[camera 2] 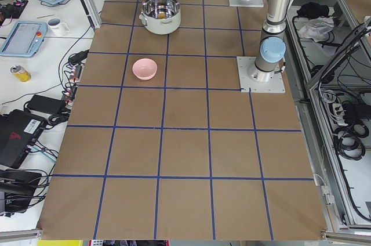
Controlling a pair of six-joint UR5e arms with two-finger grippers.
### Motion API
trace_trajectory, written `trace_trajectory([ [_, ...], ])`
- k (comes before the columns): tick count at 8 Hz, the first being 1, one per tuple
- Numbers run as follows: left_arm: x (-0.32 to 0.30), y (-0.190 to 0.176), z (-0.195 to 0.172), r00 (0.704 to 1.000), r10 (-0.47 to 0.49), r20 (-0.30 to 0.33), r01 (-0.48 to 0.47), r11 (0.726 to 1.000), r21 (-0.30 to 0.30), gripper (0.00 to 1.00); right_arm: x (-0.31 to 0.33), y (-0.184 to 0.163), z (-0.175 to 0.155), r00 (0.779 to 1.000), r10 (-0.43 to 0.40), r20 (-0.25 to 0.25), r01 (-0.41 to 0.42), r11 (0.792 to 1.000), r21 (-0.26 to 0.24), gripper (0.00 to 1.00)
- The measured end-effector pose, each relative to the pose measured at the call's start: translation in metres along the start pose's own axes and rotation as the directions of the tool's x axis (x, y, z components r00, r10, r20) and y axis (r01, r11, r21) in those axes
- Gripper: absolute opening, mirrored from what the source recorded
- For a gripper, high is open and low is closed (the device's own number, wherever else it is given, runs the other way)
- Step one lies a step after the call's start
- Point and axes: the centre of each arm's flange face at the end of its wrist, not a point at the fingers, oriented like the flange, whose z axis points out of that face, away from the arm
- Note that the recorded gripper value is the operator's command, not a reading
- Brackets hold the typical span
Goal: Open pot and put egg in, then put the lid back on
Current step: 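Withdraw left gripper while right gripper carries lid back over pot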
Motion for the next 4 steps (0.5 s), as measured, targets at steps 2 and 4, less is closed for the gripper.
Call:
trace_trajectory([
  [2,-0.093,-0.006,-0.063,0.999,-0.029,0.028,0.028,0.999,0.034,1.0,-0.057,-0.01,-0.005,1.0,-0.021,-0.001,0.021,0.999,0.039,0.0],
  [4,-0.15,-0.009,-0.086,0.999,0.001,0.05,-0.003,0.999,0.032,1.0,-0.109,-0.018,-0.003,0.998,-0.058,0.029,0.056,0.995,0.077,0.0],
])
